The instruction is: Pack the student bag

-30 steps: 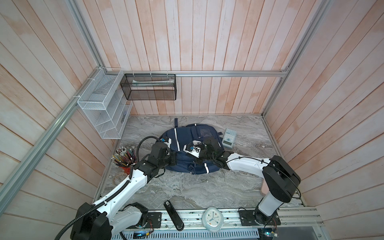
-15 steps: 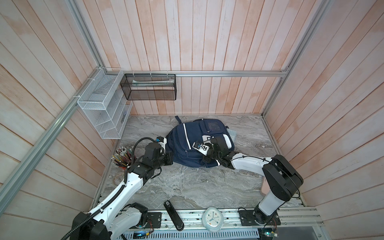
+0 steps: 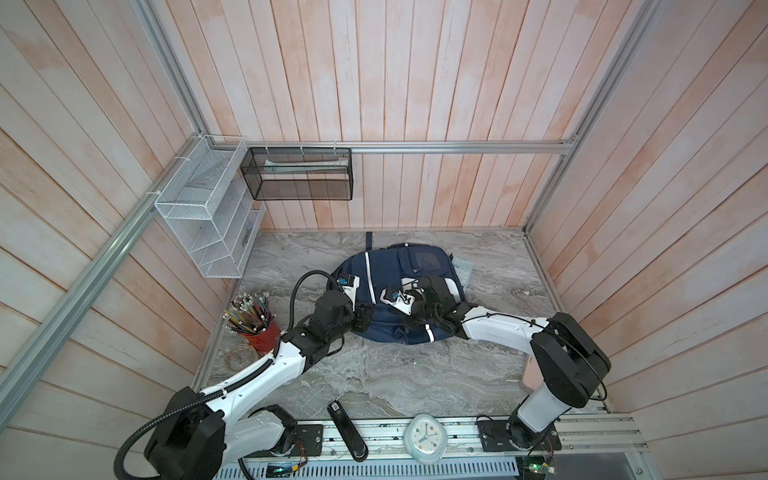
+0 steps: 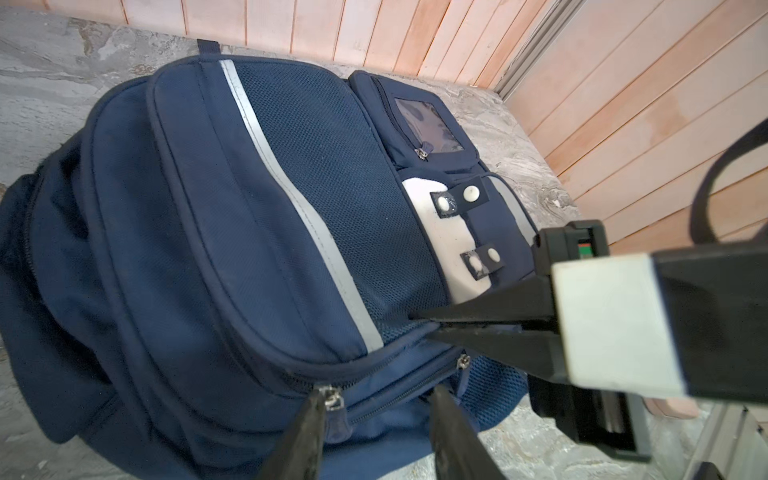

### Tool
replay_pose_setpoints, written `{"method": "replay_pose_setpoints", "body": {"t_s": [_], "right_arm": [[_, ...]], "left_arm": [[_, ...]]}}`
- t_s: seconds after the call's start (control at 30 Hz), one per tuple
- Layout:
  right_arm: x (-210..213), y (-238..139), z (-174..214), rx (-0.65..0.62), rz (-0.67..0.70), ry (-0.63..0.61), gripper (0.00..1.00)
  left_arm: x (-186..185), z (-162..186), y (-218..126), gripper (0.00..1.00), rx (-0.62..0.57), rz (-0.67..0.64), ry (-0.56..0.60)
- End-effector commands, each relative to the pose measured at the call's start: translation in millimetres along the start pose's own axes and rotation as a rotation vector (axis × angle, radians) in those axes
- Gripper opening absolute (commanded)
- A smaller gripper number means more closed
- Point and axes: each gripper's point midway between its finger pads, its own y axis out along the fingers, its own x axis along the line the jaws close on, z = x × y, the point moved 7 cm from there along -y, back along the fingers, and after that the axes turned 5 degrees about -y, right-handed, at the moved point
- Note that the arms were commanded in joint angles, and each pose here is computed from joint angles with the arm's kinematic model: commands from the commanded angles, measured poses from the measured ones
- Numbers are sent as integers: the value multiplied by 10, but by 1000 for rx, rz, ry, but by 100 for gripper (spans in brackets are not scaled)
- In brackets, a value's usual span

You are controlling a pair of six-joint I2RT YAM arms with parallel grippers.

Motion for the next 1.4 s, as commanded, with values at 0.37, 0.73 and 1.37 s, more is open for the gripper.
{"method": "replay_pose_setpoints", "body": {"t_s": [0.37,0.73,1.37], "right_arm": [[43,19,-137,-51,-64,30,0],[107,90,-79,-49,-98,72,0],[221,31,303,105,-65,7,0]], "left_arm": [[131,276,233,32,-15,-126,33],[119,268,404,34,23,-148,10],[627,-416,-16,0,-30,-262,-61]]}}
